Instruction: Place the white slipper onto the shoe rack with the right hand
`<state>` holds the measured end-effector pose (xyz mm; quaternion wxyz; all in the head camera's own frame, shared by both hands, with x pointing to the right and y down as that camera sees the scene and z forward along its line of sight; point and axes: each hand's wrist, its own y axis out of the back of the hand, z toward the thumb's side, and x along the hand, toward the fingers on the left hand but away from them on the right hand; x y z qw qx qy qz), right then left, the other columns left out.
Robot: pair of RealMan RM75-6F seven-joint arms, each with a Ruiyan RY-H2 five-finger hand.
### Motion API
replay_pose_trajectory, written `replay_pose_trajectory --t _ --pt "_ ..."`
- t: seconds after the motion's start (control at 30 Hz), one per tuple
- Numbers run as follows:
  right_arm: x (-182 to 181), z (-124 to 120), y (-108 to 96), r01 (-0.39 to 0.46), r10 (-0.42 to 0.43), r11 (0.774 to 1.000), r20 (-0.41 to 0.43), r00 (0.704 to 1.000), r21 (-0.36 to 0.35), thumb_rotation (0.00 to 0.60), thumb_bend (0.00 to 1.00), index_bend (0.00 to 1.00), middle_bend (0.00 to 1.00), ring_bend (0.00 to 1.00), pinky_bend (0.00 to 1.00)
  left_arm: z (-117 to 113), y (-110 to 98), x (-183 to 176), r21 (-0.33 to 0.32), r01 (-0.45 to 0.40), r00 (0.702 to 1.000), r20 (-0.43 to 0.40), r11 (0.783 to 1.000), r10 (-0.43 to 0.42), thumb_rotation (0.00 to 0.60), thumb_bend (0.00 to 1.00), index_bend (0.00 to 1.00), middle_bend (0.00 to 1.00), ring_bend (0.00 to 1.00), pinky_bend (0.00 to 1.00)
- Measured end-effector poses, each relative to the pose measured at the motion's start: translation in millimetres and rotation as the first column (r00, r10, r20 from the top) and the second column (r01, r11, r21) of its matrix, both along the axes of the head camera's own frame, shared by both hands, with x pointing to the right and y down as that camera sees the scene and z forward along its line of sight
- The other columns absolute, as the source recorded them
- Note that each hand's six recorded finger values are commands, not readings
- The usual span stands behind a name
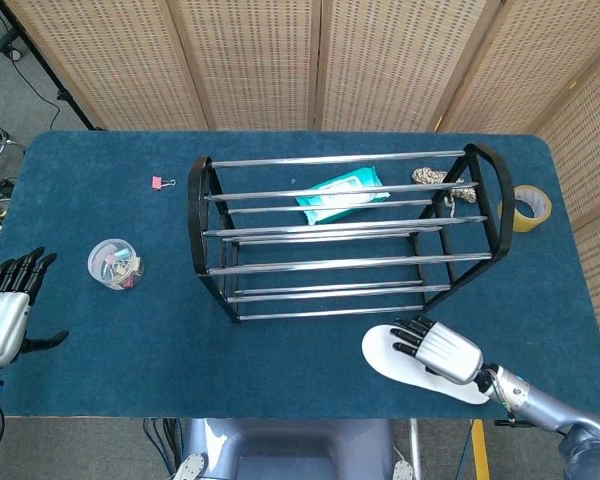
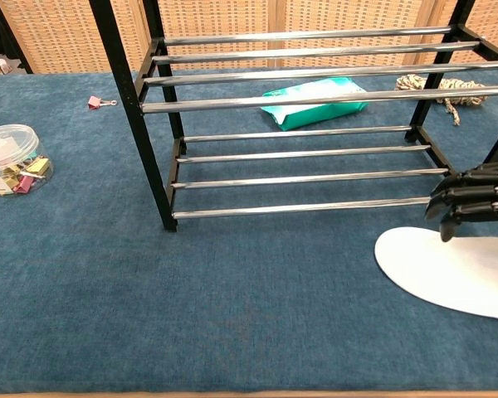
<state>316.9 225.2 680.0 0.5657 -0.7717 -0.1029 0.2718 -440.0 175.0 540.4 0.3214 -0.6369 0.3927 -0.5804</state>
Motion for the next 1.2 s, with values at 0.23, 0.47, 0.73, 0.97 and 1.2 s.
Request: replay_pose_trajectory --t 0.23,0.47,0.73,0.97,1.2 --pt "-8 3 5 0.024 -0.024 1.0 0.02 1.0 -0.013 0.6 0.58 0.54 0.45 0.38 0.5 -1 0 -1 0.001 0.003 1.0 -0.005 1.0 -0.003 0.6 0.0 0.0 0.0 0.0 0.0" --pt "-10 -6 4 -0.001 0.0 1.0 0.074 0.997 0.007 0.6 0.58 0.56 0.47 0.39 0.53 -2 0 0 0.002 0.002 1.0 -0.011 1.0 -0.002 0.6 0.0 0.0 0.0 0.0 0.0" --pt "-20 -17 -13 -0.087 0.072 0.991 0.141 0.987 0.098 0.6 0.58 0.56 0.48 0.4 0.54 -3 1 1 0.003 -0.005 1.0 -0.02 1.0 0.005 0.6 0.0 0.0 0.0 0.0 0.0" --pt "-39 -10 -17 -0.117 0.095 0.982 0.147 0.985 0.148 0.6 0.58 0.58 0.5 0.43 0.59 -5 2 2 0.002 -0.01 1.0 -0.028 1.0 0.01 0.6 0.0 0.0 0.0 0.0 0.0" --pt "-58 0 -25 -0.177 0.151 0.972 0.165 0.975 0.155 0.6 0.58 0.59 0.51 0.44 0.61 -7 3 0 0.006 -0.003 0.999 -0.036 1.0 0.003 0.6 0.0 0.0 0.0 0.0 0.0"
